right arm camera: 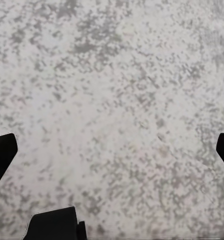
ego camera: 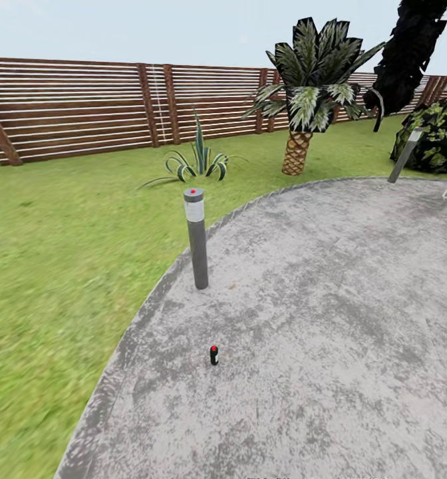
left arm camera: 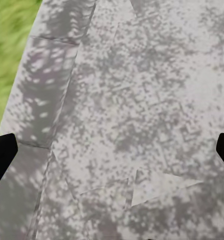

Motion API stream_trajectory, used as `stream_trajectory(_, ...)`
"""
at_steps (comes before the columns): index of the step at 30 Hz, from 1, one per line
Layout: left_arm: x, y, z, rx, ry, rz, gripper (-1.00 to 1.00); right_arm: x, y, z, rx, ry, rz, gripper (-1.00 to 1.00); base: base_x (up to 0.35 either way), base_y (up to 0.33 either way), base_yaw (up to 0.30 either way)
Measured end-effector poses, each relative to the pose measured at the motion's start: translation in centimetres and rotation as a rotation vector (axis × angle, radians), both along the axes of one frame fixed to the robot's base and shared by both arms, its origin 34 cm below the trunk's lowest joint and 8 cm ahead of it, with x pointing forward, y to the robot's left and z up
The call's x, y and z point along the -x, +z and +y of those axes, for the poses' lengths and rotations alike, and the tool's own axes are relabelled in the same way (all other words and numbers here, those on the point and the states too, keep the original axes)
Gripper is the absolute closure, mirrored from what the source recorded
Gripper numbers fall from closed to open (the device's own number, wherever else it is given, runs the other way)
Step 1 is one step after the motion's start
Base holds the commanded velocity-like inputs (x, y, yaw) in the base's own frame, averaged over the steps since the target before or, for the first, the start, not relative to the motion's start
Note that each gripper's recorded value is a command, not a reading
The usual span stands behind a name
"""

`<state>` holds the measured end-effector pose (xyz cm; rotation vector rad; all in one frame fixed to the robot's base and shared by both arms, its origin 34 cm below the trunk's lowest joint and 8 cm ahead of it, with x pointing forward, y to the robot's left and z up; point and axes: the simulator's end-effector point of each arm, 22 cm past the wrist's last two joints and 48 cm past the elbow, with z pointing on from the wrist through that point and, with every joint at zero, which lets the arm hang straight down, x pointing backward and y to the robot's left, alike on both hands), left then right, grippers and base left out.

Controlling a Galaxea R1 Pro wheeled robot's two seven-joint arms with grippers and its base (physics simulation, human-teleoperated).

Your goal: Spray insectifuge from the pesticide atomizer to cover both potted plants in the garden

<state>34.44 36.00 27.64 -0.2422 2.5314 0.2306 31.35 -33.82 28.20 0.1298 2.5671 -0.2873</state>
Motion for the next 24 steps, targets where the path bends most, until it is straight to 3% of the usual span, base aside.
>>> stream_trajectory(7,0.01,0.0,0.01,0.0,0.0,0.0,-1.0,-0.01,0.01,0.05,-0.001,0.002,-0.001,-1.0,0.0,0.0,-0.22)
stream_trajectory(24,-0.03,0.01,-0.08,0.001,-0.003,-0.001,-1.0,-0.09,0.0,0.26,-0.002,0.008,-0.002,-1.0,0.0,0.0,-0.005)
